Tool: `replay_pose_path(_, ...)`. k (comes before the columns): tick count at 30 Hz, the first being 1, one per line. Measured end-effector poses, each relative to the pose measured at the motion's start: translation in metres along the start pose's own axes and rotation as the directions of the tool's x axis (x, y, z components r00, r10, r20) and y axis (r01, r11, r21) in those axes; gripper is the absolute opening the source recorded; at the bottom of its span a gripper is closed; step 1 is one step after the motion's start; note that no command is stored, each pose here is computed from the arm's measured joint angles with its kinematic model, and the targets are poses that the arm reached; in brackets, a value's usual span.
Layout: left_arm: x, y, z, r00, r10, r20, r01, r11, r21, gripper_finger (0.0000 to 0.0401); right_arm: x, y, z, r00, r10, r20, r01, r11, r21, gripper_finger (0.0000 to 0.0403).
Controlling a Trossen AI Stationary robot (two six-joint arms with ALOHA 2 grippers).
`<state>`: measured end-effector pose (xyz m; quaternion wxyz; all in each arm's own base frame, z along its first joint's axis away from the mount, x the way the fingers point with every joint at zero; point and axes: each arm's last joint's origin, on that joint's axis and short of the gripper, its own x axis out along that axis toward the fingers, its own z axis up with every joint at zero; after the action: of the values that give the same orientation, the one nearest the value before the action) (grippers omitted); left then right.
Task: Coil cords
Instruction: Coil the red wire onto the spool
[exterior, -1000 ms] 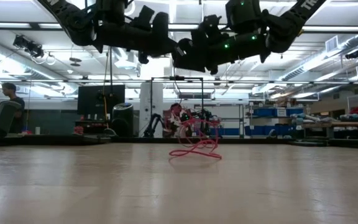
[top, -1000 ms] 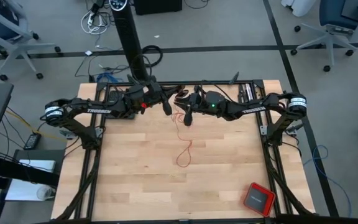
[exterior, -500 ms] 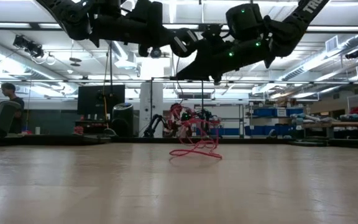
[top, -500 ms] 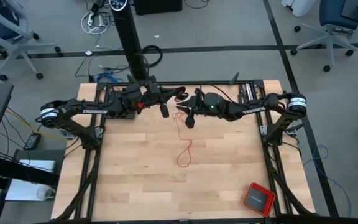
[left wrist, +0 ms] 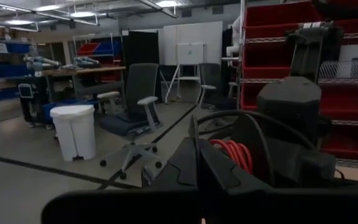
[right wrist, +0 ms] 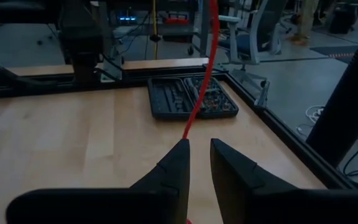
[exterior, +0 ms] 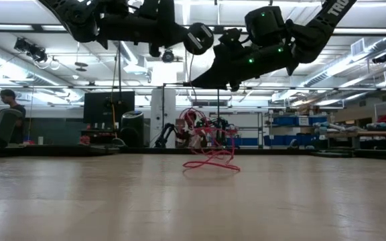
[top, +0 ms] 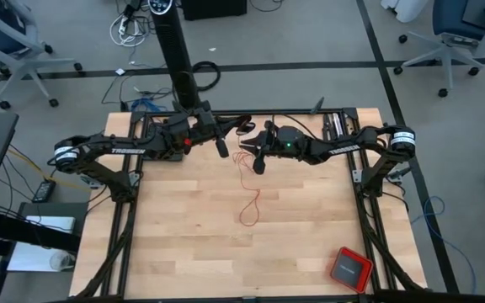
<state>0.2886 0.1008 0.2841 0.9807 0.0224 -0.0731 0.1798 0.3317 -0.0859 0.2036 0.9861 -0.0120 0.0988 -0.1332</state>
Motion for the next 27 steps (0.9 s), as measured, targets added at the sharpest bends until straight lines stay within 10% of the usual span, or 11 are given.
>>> replay_pose_path(27,0.0,0.0,0.003,1.0,0.001,0.027,-0.001,1.0,0.022,0.0,0.0,-0.013,-0.004,0.997,0.074,-0.024,-0.073,0.997,0.039,0.005)
